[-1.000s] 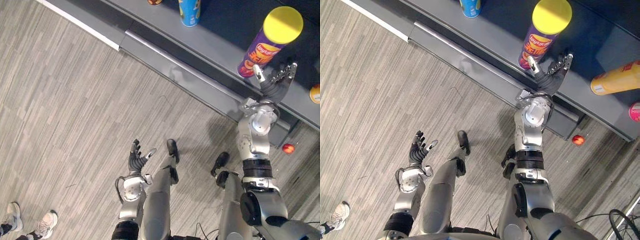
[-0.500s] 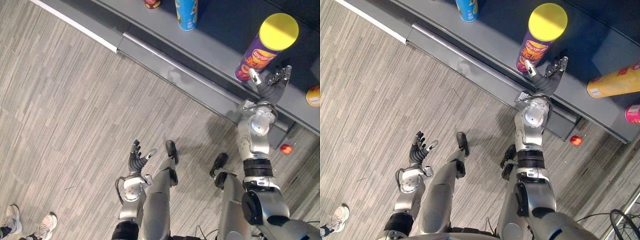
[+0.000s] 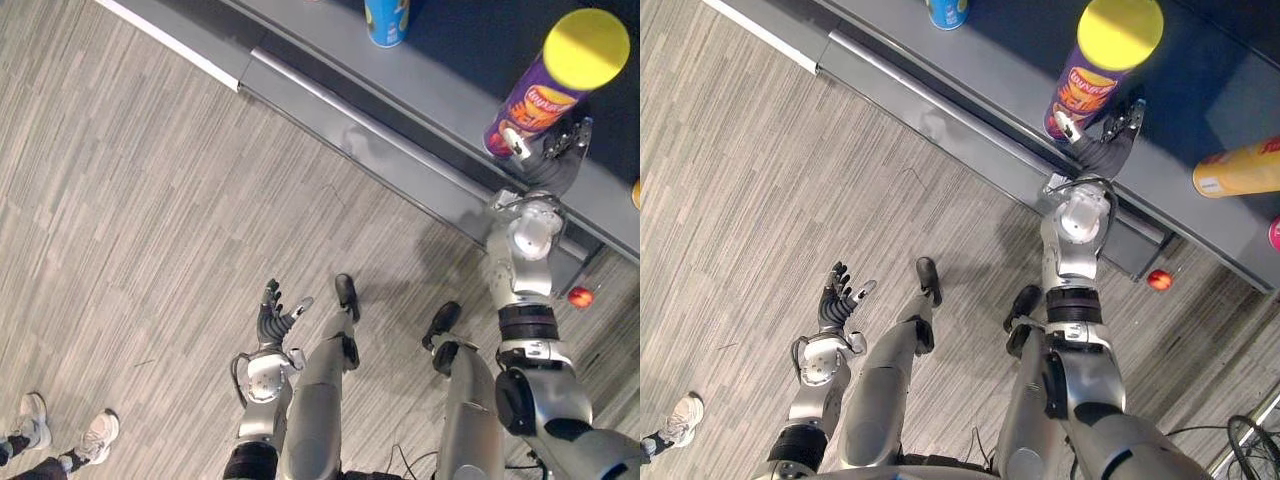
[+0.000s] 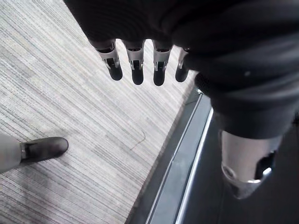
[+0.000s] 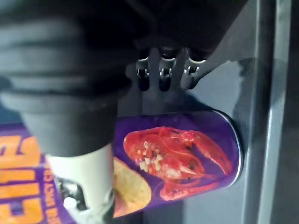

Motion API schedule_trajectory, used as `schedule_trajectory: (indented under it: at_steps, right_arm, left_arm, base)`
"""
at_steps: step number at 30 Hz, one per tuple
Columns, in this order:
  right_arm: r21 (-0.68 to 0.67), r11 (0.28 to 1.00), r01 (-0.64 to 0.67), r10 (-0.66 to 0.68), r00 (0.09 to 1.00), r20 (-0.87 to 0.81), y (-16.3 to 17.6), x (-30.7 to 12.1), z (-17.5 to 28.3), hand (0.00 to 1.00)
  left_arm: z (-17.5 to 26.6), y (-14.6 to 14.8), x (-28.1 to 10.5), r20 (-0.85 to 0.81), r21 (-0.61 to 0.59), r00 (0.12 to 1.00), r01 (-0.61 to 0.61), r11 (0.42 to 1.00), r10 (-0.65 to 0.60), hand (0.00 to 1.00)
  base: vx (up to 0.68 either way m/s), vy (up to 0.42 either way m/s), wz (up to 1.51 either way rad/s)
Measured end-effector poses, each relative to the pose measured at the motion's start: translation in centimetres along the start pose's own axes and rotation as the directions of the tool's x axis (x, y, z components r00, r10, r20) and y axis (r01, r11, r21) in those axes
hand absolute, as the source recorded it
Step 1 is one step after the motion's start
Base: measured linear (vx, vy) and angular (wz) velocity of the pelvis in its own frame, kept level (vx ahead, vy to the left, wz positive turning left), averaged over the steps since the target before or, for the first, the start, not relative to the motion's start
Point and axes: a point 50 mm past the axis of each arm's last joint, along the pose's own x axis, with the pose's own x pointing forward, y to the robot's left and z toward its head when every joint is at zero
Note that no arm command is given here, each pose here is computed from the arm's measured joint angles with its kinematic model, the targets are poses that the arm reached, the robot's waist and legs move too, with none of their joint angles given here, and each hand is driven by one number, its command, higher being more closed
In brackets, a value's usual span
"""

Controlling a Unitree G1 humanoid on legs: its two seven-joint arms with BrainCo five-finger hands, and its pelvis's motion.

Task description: Put the gum and the chips on the shelf.

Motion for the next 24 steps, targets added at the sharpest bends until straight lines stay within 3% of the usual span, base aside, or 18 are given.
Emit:
schedule_trajectory:
  at_steps: [13,24]
  right_arm:
    - [0.008,0.999,0.049,-0.05,0.997,0.062,-0.7,3.0,2.5,0.0]
    - [0.017,0.997,0.069,-0.069,0.998,-0.009,-1.2,1.4,0.2,0.0]
  left_arm:
    - [1.3,-0.4,0.2,0.052,-0.047,0.998,0.026,0.999,-0.024,0.0]
    - [1.2,-0.5,0.1,0.049,-0.048,0.998,0.03,0.998,-0.028,0.0]
  base:
    - [0.01,-0.045,0.04]
    - [0.02,-0.053,-0.03]
